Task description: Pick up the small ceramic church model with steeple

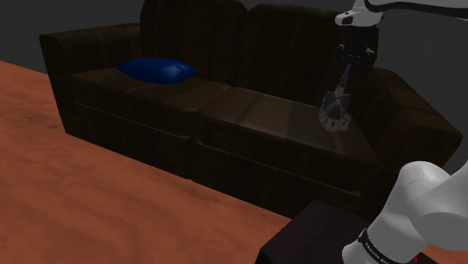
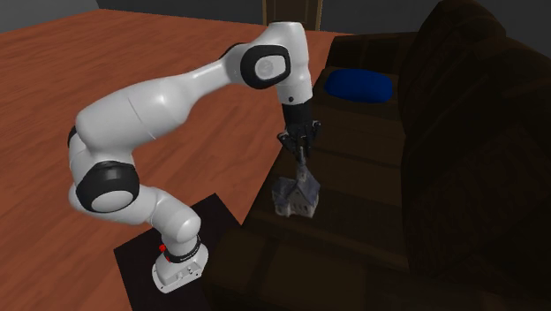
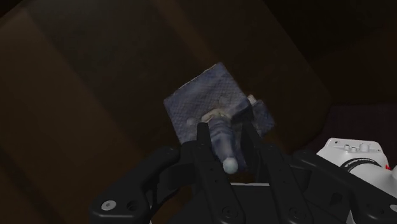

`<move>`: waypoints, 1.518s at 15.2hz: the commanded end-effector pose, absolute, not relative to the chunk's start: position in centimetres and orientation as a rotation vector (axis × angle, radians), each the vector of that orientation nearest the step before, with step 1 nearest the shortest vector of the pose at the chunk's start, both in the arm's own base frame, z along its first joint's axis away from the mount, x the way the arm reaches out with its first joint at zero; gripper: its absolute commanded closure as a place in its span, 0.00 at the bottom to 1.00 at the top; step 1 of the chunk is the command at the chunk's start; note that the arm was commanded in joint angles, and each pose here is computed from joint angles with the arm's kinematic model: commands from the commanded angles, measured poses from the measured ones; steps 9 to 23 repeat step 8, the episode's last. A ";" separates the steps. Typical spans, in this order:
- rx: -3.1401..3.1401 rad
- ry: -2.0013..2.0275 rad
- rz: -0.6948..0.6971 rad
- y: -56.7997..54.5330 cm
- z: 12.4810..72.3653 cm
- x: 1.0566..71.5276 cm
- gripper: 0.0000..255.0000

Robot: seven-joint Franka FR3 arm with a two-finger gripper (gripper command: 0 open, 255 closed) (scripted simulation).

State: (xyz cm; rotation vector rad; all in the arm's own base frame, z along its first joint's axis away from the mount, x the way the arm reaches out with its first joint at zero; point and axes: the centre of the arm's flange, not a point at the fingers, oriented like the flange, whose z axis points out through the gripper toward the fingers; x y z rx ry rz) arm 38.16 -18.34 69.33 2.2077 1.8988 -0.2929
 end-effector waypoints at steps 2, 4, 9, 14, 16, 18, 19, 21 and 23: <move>2.207 1.899 -0.292 -18.3 71.0 38.2 1.00; 2.207 1.899 -0.292 -18.3 72.0 38.2 1.00; 2.207 1.899 -0.292 -18.3 73.2 38.2 1.00; 2.207 1.899 -0.292 -18.3 73.2 38.2 1.00; 2.207 1.899 -0.292 -18.3 73.2 38.2 1.00; 2.207 1.899 -0.292 -18.3 73.2 38.2 1.00; 2.207 1.899 -0.292 -18.3 73.2 38.2 1.00; 2.207 1.899 -0.292 -18.3 73.2 38.2 1.00; 2.207 1.899 -0.292 -18.3 73.2 38.2 1.00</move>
